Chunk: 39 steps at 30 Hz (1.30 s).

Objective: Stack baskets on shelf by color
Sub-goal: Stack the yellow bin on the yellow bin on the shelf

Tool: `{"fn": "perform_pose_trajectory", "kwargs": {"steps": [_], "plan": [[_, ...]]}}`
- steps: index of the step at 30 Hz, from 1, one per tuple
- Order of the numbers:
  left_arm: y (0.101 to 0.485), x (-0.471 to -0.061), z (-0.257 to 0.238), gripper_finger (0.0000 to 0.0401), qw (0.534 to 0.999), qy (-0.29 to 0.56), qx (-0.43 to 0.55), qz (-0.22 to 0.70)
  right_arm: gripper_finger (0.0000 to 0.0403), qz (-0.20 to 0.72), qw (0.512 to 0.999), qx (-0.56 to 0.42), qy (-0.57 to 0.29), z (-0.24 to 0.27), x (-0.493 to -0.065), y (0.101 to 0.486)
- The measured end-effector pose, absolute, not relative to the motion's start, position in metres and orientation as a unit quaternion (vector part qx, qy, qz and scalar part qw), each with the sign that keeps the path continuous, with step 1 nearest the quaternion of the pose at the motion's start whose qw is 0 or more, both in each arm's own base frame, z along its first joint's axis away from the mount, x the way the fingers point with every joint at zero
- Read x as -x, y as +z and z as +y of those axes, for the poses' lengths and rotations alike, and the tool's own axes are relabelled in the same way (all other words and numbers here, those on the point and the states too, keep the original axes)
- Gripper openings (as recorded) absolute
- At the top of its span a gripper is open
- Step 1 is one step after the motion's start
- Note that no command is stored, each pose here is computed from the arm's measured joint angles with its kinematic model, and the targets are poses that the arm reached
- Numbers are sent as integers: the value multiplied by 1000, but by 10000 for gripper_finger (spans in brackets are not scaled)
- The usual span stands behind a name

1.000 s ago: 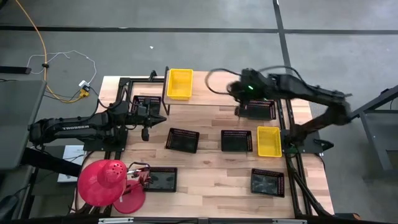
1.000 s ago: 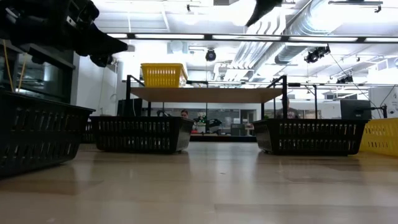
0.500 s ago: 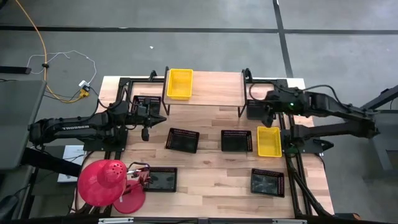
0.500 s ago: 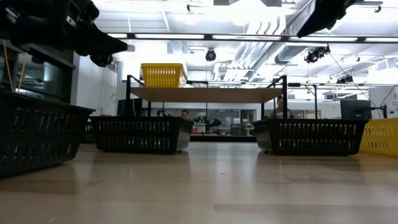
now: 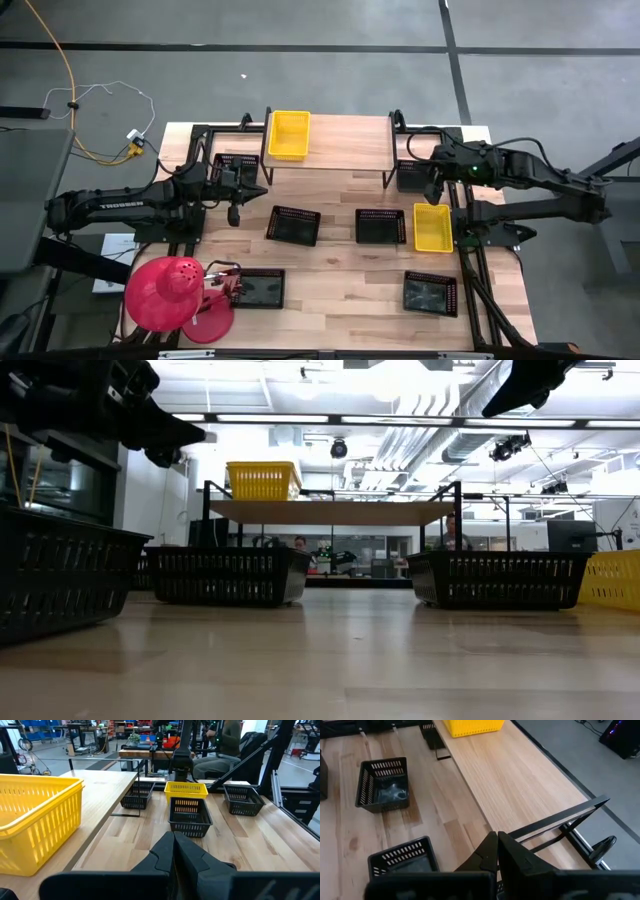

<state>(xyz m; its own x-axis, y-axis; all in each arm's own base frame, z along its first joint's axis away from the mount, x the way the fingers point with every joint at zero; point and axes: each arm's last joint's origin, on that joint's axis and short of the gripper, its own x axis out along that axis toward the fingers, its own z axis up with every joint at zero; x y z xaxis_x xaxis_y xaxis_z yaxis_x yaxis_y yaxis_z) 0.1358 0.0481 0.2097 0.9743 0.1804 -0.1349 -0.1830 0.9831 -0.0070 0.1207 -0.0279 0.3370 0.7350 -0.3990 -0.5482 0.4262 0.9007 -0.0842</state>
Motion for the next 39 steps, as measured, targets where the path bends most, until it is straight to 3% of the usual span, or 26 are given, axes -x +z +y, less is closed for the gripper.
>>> {"fn": "perform_pose_trajectory", "kwargs": {"steps": [26,31,39], "plan": [[210,-136,48,0,994,91,0,68,3,289,930,-31,-224,-30,-133,335],[210,-136,48,0,994,90,0,68,45,393,893,-73,-209,-30,-145,313],[210,-136,48,0,994,90,1,68,144,574,782,-106,-220,-30,-153,279]]}}
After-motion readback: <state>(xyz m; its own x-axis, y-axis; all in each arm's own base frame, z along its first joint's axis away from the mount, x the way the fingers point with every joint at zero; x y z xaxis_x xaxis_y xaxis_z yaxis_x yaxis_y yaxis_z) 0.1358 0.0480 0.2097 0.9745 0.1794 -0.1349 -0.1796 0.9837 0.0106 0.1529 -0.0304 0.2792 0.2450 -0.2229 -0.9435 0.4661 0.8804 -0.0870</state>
